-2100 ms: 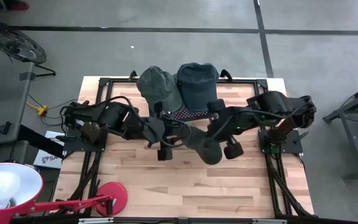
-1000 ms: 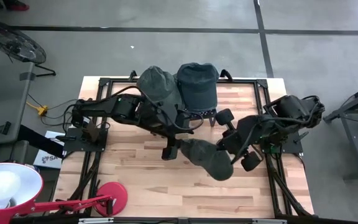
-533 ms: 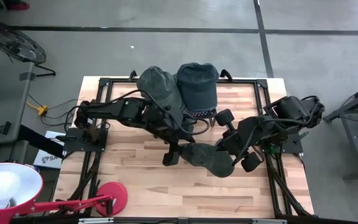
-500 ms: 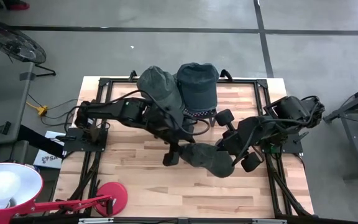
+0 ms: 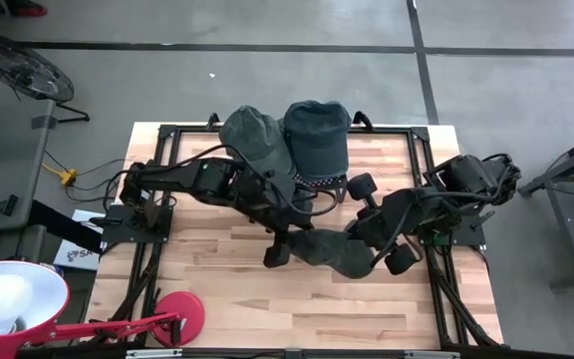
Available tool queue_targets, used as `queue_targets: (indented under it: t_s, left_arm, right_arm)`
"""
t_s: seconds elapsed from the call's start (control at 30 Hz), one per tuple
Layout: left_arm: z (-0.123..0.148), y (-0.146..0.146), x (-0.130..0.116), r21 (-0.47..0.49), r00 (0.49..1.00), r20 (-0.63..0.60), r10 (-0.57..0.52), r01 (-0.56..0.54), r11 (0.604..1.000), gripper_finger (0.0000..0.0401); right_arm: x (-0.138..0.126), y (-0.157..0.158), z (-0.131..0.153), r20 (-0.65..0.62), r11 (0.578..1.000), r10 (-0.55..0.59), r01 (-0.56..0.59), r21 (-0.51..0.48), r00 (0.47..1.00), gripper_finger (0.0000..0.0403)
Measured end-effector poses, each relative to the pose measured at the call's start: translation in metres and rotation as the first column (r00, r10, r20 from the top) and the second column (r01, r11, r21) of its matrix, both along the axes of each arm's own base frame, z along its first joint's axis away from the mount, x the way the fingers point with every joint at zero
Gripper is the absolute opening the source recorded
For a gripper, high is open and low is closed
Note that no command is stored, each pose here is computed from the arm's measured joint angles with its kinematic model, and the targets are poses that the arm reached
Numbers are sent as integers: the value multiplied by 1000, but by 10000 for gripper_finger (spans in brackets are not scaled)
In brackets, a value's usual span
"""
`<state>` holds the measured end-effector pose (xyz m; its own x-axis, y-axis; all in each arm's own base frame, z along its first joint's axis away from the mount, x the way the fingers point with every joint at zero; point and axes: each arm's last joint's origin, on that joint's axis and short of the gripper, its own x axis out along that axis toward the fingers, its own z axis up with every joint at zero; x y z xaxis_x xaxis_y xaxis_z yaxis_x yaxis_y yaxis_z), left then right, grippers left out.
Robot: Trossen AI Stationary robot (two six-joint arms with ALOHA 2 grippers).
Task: Pick & Place hat
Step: Stack the dark green cap on top of the dark green cap on the shelf
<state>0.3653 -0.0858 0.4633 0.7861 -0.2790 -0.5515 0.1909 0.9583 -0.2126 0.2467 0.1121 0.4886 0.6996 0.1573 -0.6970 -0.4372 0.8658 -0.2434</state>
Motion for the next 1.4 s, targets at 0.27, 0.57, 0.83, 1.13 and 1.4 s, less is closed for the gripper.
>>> queue_targets:
  t_s: [0.27,0.57,0.83,1.13,1.4]
  left_arm:
    - [0,1,0,-10,1000,-6,28,-28,1000,48]
    - [0,2,0,11,998,-2,69,-69,998,23]
    - [0,2,0,23,996,1,89,-89,996,22]
    - [0,5,-3,35,988,-18,153,-152,988,22]
    - [17,12,-25,40,974,4,225,-225,974,22]
  right_arm:
    - [0,-1,0,5,999,-32,32,-3,999,0]
    - [0,-1,0,7,999,-42,42,-4,999,0]
    - [0,-1,0,5,999,-50,50,5,999,0]
    - [-9,-8,8,53,990,-137,136,20,989,20]
    - [-46,-28,31,141,962,-263,248,116,954,98]
